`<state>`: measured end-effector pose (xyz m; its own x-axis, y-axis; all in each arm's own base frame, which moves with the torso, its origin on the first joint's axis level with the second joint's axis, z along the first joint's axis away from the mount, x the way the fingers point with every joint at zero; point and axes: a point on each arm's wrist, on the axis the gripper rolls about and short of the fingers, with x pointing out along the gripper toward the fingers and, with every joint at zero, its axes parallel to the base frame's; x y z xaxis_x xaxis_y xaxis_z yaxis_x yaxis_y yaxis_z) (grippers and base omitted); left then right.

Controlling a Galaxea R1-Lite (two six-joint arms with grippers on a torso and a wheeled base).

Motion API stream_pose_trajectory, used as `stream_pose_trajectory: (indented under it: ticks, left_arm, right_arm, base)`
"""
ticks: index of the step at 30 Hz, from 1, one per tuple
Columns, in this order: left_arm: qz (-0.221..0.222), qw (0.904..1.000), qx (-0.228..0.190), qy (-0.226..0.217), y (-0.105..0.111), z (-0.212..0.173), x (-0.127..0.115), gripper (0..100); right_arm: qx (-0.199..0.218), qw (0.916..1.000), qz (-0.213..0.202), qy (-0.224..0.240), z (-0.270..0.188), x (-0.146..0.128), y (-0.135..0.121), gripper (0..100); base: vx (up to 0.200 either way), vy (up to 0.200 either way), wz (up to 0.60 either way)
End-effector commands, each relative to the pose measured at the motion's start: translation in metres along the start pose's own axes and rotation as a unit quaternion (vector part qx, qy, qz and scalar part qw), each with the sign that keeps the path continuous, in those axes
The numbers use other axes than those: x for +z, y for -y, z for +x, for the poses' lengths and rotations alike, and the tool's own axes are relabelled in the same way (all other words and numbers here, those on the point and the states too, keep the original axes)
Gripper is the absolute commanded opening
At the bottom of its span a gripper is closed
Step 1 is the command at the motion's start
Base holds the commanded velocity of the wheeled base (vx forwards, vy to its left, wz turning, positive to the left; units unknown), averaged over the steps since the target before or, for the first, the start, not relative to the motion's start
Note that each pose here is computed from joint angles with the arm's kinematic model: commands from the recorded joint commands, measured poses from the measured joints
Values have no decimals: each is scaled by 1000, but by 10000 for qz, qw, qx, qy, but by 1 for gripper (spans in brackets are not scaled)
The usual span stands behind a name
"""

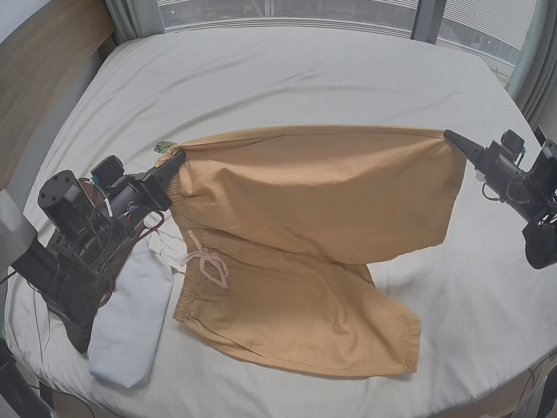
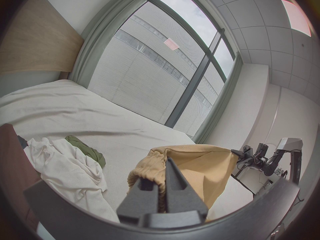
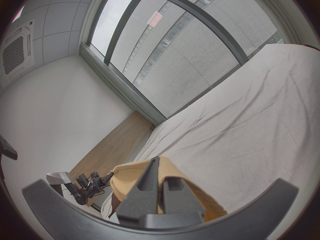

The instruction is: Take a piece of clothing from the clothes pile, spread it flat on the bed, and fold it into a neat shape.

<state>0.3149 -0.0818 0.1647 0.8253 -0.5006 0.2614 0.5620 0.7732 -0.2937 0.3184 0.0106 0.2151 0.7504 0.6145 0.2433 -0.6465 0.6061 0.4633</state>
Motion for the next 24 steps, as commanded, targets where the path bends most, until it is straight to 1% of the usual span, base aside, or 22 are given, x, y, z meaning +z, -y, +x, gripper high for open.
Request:
stream_pose_trajectory:
  ticks: [1,6,10,11,18,24]
  left_arm:
    - [-48,10000,34,-78,-8,10,-12,0]
    - [-61,9999,74,-56,-16,19,-18,0]
    - [-65,9998,191,-38,-20,25,-24,0]
    - [-69,9997,254,-28,-24,30,-29,0]
    - [-79,9991,411,13,-35,43,-42,0]
    - [-101,9983,573,25,-46,55,-59,0]
  right_arm:
    - [-16,10000,9,-7,6,2,7,0]
    - [-92,9999,64,-52,12,-2,19,0]
    - [-119,9999,90,-84,16,-6,27,0]
    - [-136,9998,129,-115,20,-9,33,0]
    - [-141,9997,145,-133,30,-14,47,0]
    - [-146,9997,161,-150,38,-19,59,0]
  base:
    - [0,0,0]
    - [0,0,0]
    - [0,0,0]
    - [0,0,0]
    - [0,0,0]
    - [0,0,0]
